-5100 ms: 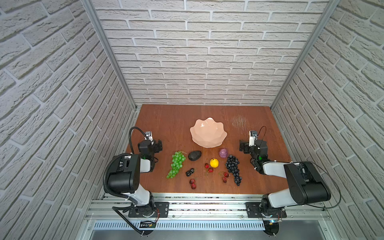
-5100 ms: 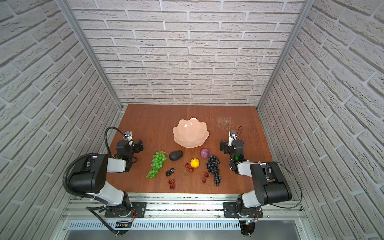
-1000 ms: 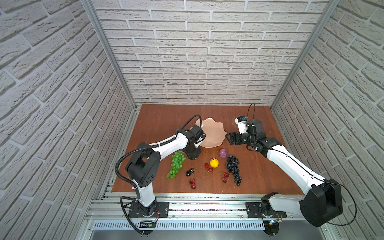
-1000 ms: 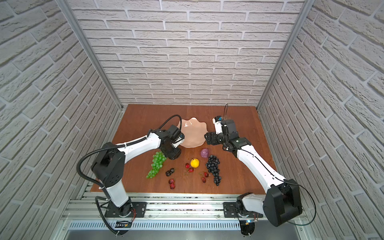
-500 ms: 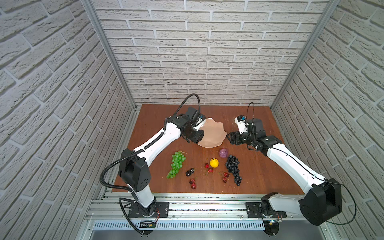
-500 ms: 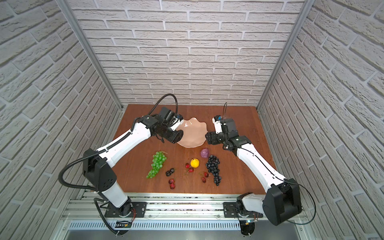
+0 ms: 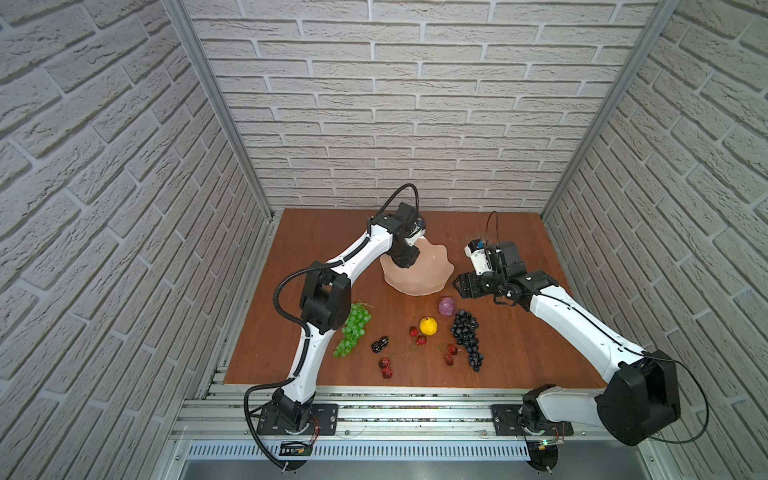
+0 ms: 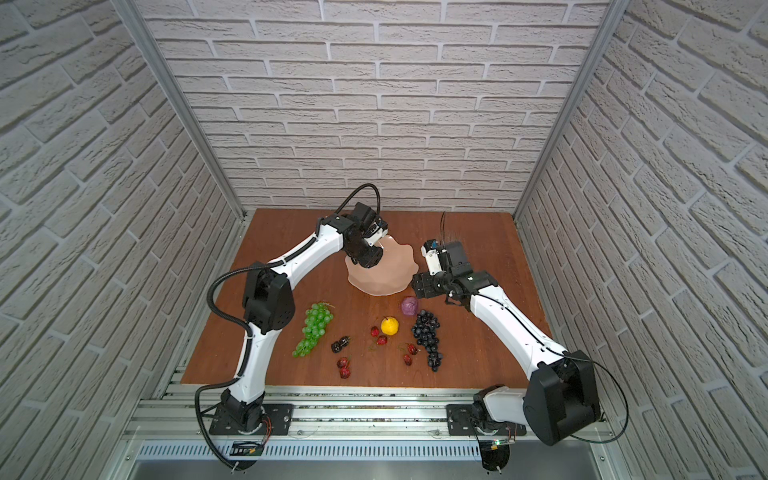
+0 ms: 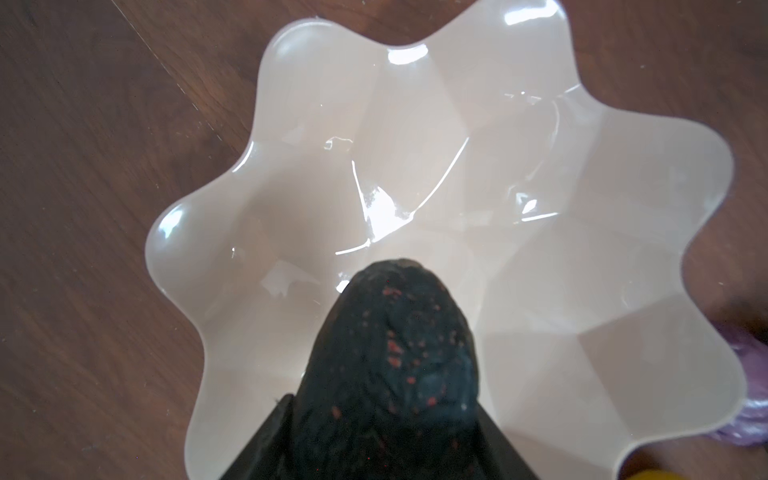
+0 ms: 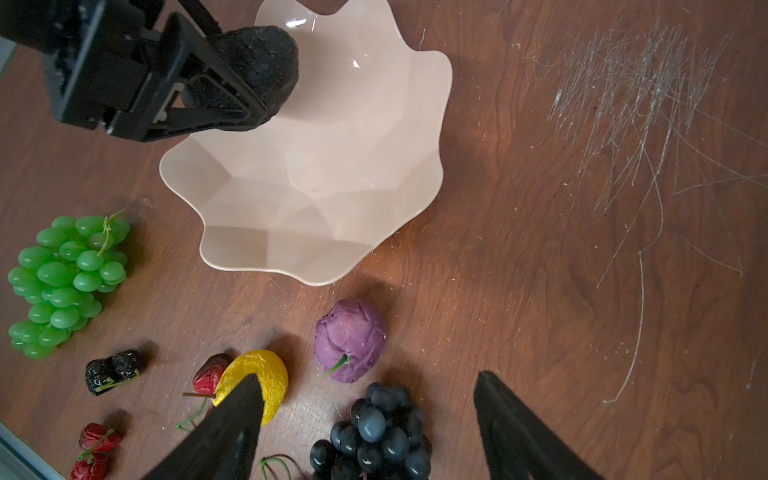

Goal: Place and organize the fake fruits in the fruit bowl
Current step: 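Lift the avocado with the left gripper and lower it into the pink bowl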

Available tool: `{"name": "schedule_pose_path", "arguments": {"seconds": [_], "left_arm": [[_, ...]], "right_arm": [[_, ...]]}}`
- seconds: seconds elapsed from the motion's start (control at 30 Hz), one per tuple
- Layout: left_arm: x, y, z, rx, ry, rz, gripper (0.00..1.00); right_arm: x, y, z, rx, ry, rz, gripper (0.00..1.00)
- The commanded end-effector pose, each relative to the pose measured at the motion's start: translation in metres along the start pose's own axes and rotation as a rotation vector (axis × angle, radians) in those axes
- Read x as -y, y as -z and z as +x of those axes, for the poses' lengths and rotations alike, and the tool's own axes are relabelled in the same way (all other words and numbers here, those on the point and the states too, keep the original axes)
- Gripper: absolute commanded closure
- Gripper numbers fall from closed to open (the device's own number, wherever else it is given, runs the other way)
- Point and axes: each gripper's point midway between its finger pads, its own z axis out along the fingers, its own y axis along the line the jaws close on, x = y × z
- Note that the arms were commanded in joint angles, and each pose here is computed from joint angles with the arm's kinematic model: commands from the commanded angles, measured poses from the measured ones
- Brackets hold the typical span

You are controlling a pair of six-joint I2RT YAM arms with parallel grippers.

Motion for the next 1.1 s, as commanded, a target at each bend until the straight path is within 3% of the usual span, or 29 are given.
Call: {"name": "schedule_pose_path", "arguments": {"seconds": [0.0,0.37,0.6,0.87,1.07], "left_arm": [[-0.014,-0.004,-0.008,0.015,-0.009,-0.04,0.67],[-0.019,-0.035,-0.006,0.003,-0.003,-0.073,0.63],[-0.016,-0.043,-0.009,0.013,-0.009,-0.072,0.51],[-0.015,-0.053,-0.007,0.006,-0.011,-0.07,0.49],[-0.009,-0.049,-0.011,0.025,-0.022,-0.068,0.3]], "right_arm": [[-0.002,0.001,0.003,0.008,0.027,0.007,0.18],[-0.007,-0.019,0.012,-0.039,0.074,0.028,0.18],[-0.012,-0.027,0.014,-0.062,0.087,0.013,0.18],[-0.013,-0.029,0.016,-0.077,0.103,0.017,0.18],[-0.019,-0.034,0.019,-0.091,0.109,0.001,0.18]]}}
